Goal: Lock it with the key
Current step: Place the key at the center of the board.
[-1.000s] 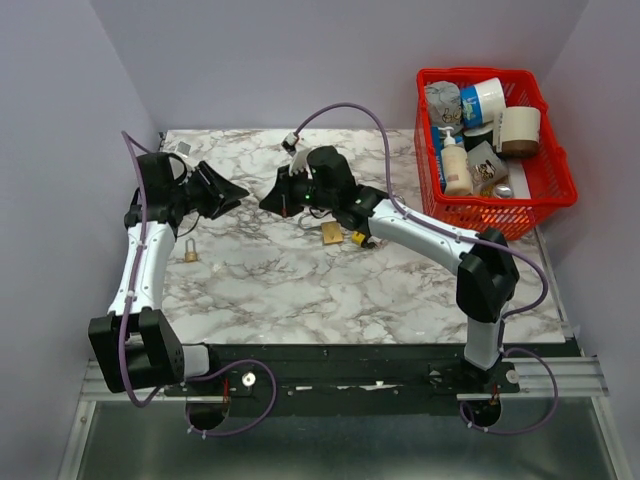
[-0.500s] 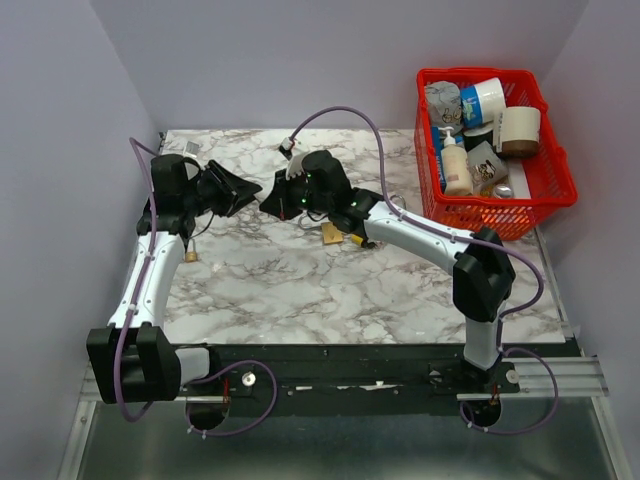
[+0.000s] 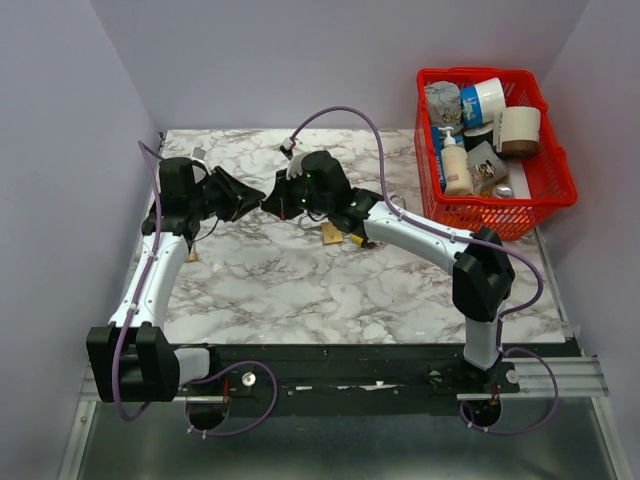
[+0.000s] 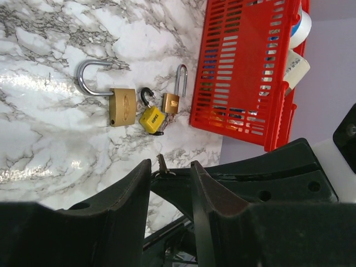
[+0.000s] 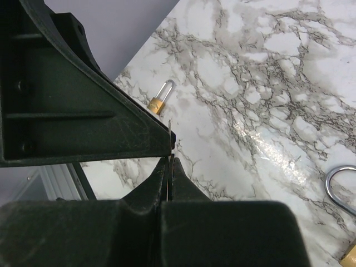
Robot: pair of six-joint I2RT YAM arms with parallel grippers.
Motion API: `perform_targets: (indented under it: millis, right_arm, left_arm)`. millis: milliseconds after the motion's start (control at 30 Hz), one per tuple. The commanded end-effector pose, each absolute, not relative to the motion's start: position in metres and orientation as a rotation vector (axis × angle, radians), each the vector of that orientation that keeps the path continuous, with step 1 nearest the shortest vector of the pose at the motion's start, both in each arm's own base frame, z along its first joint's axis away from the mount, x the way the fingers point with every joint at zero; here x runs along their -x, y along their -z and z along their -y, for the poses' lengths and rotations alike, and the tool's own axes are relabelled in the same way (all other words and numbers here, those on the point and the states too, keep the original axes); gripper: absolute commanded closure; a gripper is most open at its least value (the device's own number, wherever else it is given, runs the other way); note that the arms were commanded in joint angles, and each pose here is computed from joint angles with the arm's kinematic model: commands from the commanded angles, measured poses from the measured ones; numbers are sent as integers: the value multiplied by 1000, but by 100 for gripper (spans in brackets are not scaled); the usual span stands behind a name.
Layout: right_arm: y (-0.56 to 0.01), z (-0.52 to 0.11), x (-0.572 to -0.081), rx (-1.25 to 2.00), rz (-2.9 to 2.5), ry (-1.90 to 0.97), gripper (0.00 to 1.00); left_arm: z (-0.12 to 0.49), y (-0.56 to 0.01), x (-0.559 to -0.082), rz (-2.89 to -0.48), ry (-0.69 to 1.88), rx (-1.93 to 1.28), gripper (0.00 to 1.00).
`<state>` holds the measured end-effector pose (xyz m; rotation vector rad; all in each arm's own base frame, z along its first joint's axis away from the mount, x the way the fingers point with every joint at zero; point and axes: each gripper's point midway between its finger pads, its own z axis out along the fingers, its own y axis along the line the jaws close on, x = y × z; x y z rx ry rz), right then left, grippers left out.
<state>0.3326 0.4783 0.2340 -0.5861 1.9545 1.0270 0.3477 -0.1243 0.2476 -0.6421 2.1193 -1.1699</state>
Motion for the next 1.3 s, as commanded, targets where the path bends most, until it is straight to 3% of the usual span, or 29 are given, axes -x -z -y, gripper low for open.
perform_targets:
  millis: [0,433,567,633,800,900,1033,1267]
  right_arm:
    - [-238,-485,-338,576,-1934,-1017,99]
    - [-236,-489,-333,596,-1937,-1034,99]
    - [-235,-489,-330,608,-1940,-1046,99]
    - [-233,-489,-329,613,-1945,-1050,82]
    - [-236,-476,-322,635,-1943,-1045,38]
    - [-230,-461,-314,669,-1966,-1056,22]
    - [-215,-440,-305,703,-2039,-1071,8]
    - [-199,-416,-311,721,-2096,-1044,2]
  left_arm:
    - [122,-238,-345,-2146,1139,680,59]
    - [123,-229,-348,-2164,1141,707,79]
    - [123,-224,-346,-2177,1139,712,95]
    - [122,-220,-342,-2190,1132,715,100]
    - [104,-205,-334,-2255,1004,687,100]
    - [85,-183,-325,-2372,828,595,100]
    - [55,-142,-312,-2579,564,513,100]
    - [12,-93,-309,-2816,221,345,100]
